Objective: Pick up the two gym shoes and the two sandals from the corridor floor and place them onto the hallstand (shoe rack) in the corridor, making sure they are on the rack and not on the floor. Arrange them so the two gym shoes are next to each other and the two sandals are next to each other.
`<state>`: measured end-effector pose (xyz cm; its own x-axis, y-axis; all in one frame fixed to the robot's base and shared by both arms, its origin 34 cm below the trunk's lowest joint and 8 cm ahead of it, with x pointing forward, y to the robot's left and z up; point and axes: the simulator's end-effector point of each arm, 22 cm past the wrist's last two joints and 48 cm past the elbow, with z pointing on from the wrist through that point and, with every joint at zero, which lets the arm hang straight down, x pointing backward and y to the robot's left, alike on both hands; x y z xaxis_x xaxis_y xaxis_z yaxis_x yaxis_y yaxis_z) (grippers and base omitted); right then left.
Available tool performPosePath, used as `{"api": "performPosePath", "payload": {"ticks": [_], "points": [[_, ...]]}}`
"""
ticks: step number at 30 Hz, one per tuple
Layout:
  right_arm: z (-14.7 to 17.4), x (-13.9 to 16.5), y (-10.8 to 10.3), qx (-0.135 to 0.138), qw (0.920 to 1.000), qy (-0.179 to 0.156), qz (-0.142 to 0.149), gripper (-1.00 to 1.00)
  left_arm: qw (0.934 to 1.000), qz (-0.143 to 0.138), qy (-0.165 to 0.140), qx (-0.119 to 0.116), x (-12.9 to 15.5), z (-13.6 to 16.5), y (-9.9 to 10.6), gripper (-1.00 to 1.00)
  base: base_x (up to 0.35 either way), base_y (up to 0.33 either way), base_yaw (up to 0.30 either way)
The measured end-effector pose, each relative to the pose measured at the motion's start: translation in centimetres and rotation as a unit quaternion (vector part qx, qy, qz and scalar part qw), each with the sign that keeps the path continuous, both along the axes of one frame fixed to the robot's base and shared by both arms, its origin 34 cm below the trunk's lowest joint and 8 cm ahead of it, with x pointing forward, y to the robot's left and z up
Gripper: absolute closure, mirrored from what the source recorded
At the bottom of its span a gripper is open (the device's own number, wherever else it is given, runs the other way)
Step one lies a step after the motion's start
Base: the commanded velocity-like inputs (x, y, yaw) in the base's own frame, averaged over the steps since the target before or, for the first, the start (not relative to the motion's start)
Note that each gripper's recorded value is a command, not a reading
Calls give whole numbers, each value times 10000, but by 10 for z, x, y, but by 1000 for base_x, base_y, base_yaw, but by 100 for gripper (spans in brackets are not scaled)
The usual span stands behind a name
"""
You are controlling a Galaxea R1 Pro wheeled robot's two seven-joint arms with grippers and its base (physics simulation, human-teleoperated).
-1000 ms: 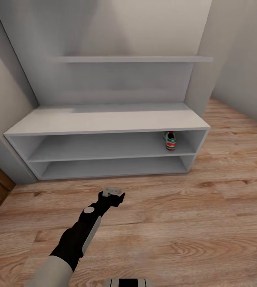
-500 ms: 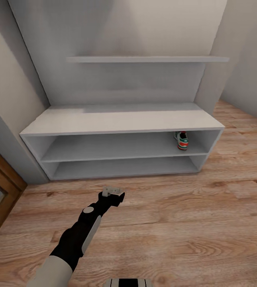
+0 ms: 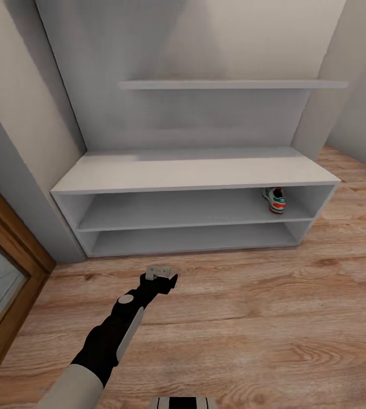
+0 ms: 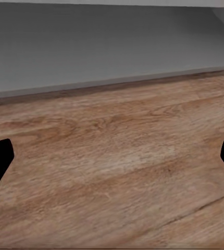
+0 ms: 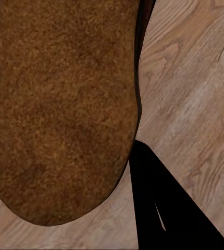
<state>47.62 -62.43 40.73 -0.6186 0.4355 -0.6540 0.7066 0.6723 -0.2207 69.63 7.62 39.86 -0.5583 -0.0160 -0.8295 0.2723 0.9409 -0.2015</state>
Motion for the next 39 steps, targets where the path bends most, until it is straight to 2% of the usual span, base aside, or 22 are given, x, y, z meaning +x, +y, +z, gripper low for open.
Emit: {"api": "performPosePath", "payload": {"ticks": [9,15,17,19,20,21,24,29,33,39], "points": [[0,0,0,-2,10000,1,0,100,10000,32,3,-15,1,0,4,-100,0,199,0],[0,0,0,-1,10000,1,-1,100,9999,118,12,-7,3,-2,20,-100,0,19,29],[0,0,0,-3,10000,2,0,100,10000,-16,5,-88,2,-1,17,-100,0,3,189],[0,0,0,2,10000,3,5,100,9983,-487,-25,-331,-5,2,5,-100,0,1,251],[0,0,1,3,10000,4,5,100,9974,-608,-32,-390,-8,3,3,-100,0,0,277],[-1,0,1,7,10000,4,7,100,9921,-1080,-88,-625,-17,9,-8,-100,0,0,282],[-1,3,4,17,10000,2,53,100,9841,-1513,-398,-838,-23,23,-16,-100,0,0,287],[-3,21,19,24,9994,36,347,100,9795,-1655,-723,-898,-22,35,-18,-100,0,0,259],[-5,30,29,16,9986,67,531,100,9784,-1691,-770,-904,-22,36,-19,-100,0,0,56],[-8,31,34,46,9984,86,564,100,9784,-1696,-774,-891,-22,36,-18,-100,0,0,4]]}}
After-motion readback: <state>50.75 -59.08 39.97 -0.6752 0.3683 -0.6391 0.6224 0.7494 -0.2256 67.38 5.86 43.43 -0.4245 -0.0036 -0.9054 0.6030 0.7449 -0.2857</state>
